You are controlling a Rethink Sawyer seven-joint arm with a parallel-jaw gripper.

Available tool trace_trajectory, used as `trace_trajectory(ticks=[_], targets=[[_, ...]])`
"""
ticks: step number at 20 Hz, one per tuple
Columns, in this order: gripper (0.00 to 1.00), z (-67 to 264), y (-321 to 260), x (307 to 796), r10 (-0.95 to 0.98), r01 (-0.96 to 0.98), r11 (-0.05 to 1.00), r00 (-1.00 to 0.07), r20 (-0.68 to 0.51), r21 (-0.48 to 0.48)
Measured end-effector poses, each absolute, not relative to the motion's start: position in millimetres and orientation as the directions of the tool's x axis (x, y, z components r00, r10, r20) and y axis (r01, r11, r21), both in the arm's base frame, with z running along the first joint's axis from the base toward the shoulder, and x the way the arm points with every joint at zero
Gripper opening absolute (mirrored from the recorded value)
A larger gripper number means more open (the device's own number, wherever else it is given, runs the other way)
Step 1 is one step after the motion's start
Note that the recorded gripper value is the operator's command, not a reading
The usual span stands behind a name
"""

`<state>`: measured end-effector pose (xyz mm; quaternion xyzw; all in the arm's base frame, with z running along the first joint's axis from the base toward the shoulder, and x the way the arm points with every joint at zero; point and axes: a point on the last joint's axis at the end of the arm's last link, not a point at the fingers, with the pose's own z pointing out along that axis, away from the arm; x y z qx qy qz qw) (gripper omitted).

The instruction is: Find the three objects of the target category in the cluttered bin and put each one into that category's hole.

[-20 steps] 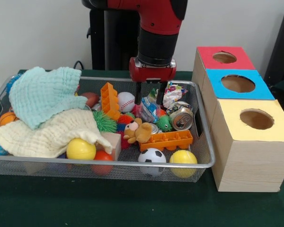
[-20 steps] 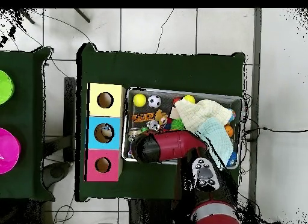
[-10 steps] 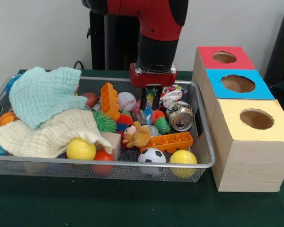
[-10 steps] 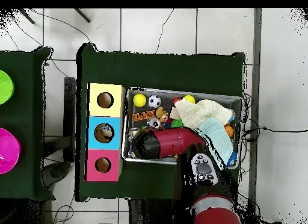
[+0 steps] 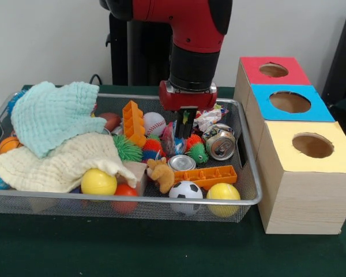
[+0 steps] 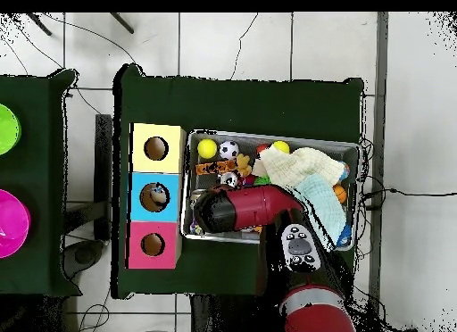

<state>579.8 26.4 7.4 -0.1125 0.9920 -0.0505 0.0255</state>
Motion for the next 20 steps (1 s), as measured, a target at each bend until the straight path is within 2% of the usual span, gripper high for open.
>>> trace_trajectory(ticks=[5, 10, 20], targets=[[0.0, 9.8, 25.8, 581.0, -0.226, -0.22, 0.969, -0.973, -0.043, -0.108], [0.0, 27.5, 20.3, 587.0, -0.22, -0.213, 0.969, -0.974, -0.047, -0.123], [0.0, 122.6, -5.7, 585.4, -0.125, -0.144, 0.976, -0.985, 0.121, -0.164]])
